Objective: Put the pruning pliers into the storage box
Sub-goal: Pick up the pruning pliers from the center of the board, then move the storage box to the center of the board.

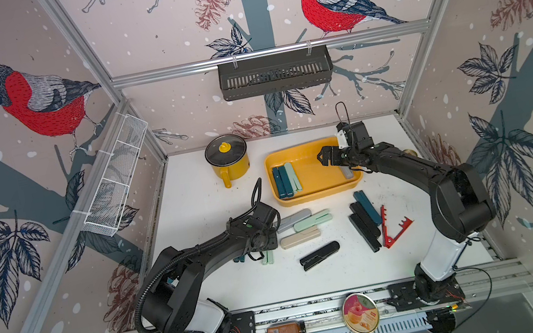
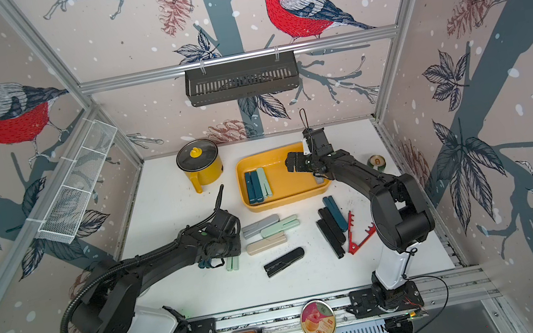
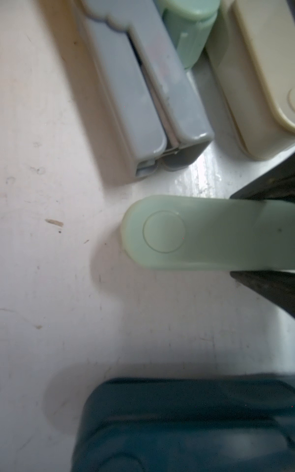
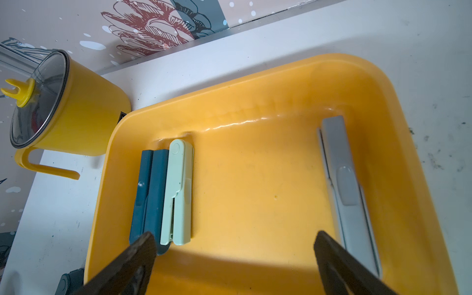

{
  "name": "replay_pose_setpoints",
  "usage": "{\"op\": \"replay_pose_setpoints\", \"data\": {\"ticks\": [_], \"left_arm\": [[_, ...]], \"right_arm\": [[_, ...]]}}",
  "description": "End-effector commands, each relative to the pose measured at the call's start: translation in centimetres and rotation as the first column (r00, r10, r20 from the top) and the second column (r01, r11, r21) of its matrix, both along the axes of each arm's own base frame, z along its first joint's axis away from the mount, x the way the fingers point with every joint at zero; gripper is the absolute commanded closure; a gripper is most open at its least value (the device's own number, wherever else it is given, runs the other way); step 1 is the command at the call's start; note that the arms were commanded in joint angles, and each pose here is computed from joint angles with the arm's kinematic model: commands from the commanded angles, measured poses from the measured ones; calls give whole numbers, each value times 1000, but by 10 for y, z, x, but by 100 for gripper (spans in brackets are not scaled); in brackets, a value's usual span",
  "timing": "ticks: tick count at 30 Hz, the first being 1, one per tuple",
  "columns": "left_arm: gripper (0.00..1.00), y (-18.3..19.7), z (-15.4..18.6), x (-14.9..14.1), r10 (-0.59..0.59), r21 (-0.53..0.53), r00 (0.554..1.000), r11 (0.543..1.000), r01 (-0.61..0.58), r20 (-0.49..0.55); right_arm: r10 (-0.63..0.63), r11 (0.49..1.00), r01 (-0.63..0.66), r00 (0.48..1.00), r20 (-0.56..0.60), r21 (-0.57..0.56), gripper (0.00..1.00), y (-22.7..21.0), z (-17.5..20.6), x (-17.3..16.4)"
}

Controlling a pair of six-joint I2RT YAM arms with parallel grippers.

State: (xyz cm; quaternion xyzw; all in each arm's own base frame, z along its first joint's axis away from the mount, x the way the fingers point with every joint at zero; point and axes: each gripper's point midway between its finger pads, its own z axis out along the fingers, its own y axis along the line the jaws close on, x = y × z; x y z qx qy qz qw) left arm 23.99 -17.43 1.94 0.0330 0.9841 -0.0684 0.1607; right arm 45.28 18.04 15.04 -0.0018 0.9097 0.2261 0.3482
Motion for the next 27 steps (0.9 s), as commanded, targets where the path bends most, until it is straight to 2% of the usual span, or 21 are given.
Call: {"op": "replay_pose_setpoints", "data": {"ticks": [1, 4, 9, 15, 17, 20, 22, 24, 27], "left_arm": [[67, 6, 5, 1, 19, 20, 1000, 1000, -19, 13], [75, 6, 13, 4, 29, 8, 999, 1000, -30, 39], [79, 11, 38, 15, 58, 30, 993, 998, -61, 100], [80, 6, 106, 51, 67, -3, 962, 998, -68, 266], [80, -3, 133, 68, 60, -35, 939, 998, -51, 339], [82, -26, 171, 94, 3, -80, 889, 996, 38, 458], [82, -44, 188, 109, -13, -114, 864, 990, 81, 504], [82, -62, 196, 123, -40, -127, 859, 985, 121, 510], [83, -88, 197, 142, -68, -149, 877, 977, 156, 475]], "right_arm": [[-13, 1000, 12, 999, 35, 7, 3, -6, 8, 3], [-26, 1000, 26, 999, 35, 9, 3, -14, 8, 3], [-45, 999, 44, 997, 55, 13, 3, -25, 14, 3], [-104, 994, 105, 993, 59, -10, 3, -53, 11, 4], [-125, 992, 126, 990, 59, -15, 3, -64, 9, 2], [-144, 989, 146, 988, 63, -25, 3, -77, 6, 0], [-160, 986, 163, 985, 57, -42, 2, -88, -1, -1], [-162, 986, 163, 986, 48, -33, 2, -95, -9, 1], [-120, 993, 120, 992, 27, 13, 3, -96, -21, 4]]}}
